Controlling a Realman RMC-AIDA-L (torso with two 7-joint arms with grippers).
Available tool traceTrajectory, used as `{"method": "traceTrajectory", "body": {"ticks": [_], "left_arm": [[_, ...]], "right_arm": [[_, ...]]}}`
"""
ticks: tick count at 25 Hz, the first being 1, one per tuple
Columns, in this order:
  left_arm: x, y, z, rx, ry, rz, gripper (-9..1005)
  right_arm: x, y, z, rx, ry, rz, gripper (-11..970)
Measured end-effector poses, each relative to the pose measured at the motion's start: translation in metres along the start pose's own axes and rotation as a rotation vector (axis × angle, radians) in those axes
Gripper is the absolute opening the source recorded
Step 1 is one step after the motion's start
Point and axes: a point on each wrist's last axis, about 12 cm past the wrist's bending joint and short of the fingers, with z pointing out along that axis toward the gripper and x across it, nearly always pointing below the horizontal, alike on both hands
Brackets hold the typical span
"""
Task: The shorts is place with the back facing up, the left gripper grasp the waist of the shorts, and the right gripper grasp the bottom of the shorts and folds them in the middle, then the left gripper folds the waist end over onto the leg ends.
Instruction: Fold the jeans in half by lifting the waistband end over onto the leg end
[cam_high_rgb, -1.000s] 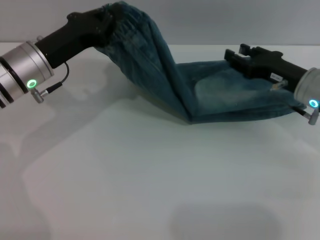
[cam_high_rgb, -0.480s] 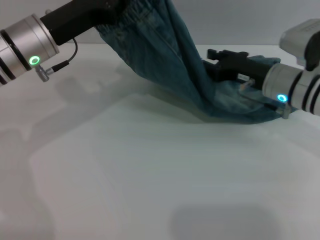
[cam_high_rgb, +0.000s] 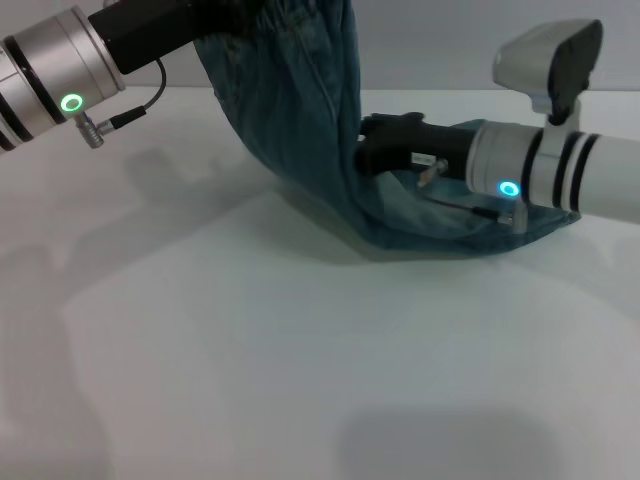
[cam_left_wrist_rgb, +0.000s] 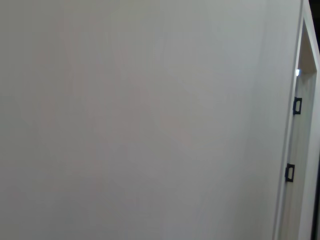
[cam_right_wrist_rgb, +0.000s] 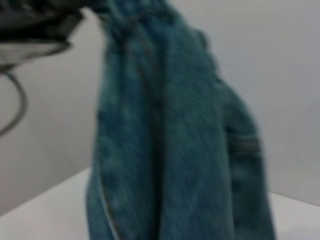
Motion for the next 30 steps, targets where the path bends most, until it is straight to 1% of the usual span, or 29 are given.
{"method": "traceTrajectory", "body": {"ticks": [5,11,18,20,23,26,30], "left_arm": [[-0.003,-0.001,0.002,0.012,0.006,0.001,23],[-0.003,-0.001,0.003,0.013,0.005,0.002,26],[-0.002,-0.001,0.001,0.009,0.007,0.002,28],[-0.001,-0.001,0.0,0.007,0.007,0.0,29],[0.0,-0.001,-0.002,0.004,0.009,-0.003,30],[0.001,-0.001,-0.003,0.003,0.015,-0.006,31],[0.002,-0.001,-0.003,0.008,0.02,-0.007,32]], "right_arm": [[-0.016,0.015,0.013,-0.094,0.016,-0.006,487],[-0.033,0.029,0.024,-0.161,0.05,-0.038,488],[-0.044,0.034,0.029,-0.181,0.048,-0.058,488],[-0.042,0.033,0.029,-0.176,0.054,-0.055,488],[-0.031,0.026,0.022,-0.148,0.068,-0.034,487],[-0.016,0.014,0.009,-0.088,0.077,-0.005,487],[0.004,-0.005,-0.016,0.015,0.06,0.032,488]]}}
